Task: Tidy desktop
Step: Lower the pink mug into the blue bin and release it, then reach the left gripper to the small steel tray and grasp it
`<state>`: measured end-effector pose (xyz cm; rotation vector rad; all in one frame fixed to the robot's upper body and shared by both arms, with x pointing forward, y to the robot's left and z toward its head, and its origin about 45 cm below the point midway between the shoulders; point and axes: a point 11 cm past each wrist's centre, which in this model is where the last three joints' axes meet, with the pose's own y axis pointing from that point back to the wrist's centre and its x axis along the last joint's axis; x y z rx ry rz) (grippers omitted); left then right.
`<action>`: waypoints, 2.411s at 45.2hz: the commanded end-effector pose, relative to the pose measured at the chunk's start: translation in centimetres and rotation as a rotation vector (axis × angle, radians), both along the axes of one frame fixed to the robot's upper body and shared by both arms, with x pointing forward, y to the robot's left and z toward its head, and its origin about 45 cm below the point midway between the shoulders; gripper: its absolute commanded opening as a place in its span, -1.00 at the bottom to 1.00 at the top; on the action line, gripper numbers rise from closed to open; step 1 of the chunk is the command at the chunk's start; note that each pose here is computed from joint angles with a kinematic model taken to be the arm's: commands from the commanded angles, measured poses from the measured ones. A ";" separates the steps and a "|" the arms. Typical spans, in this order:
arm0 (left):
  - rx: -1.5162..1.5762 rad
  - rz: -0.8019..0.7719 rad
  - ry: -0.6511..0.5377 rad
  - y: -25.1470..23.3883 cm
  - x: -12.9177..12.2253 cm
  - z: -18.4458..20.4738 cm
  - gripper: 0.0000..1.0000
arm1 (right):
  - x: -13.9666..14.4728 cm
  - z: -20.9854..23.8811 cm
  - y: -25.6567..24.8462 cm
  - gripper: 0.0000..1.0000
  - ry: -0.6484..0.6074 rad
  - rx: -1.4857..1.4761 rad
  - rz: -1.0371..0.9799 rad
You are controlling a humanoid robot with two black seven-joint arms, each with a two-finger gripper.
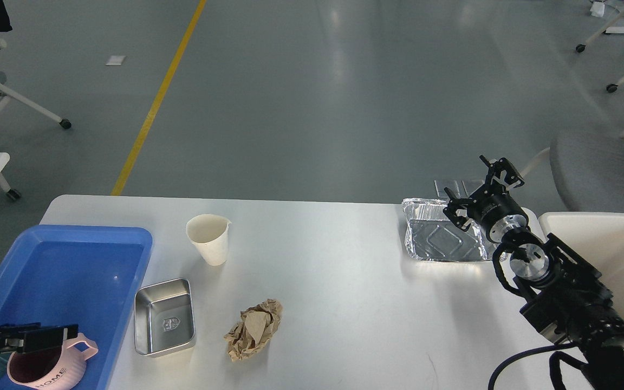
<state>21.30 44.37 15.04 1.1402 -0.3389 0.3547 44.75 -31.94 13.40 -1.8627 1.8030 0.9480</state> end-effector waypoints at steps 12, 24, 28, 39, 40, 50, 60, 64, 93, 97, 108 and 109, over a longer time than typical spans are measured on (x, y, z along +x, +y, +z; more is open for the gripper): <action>-0.082 -0.003 -0.053 -1.9 -0.6 7.4 0.77 | -0.1 -0.2 0.6 1.00 0.003 0.008 0.008; -0.069 0.094 -0.167 0.2 1.3 13.5 0.77 | -0.3 -0.5 0.5 1.00 0.009 0.008 0.007; -0.056 0.106 -0.225 0.7 2.4 16.0 0.77 | -0.3 -0.5 0.5 1.00 0.009 0.007 0.007; -0.021 0.057 -0.335 0.2 5.1 23.8 0.77 | -0.3 -0.5 0.5 1.00 0.009 0.007 0.007; -0.025 0.051 -0.341 0.0 5.3 24.4 0.77 | -0.2 -0.4 0.5 1.00 0.008 0.008 0.007; -0.004 0.022 -0.292 -1.9 6.1 28.8 0.77 | -0.2 -0.6 0.9 1.00 0.012 -0.002 0.019; -0.014 0.032 -0.265 -1.9 5.6 29.6 0.77 | -0.2 -0.5 0.9 1.00 0.012 -0.005 0.023; -0.017 0.032 -0.258 -1.9 5.6 29.3 0.77 | -0.2 -0.6 1.0 1.00 0.014 -0.004 0.023; -0.043 0.084 -0.010 -6.5 7.6 11.1 0.61 | -0.3 -0.8 1.2 1.00 0.018 -0.004 0.026; -0.050 0.097 0.014 -6.9 7.0 9.0 0.61 | -0.3 -0.8 1.2 1.00 0.018 -0.001 0.026; -0.056 0.177 0.073 -7.7 4.2 2.3 0.61 | -0.3 -0.8 1.2 1.00 0.018 -0.004 0.026; -0.053 0.183 0.074 -7.6 4.1 2.0 0.61 | -0.3 -0.8 1.2 1.00 0.018 -0.004 0.026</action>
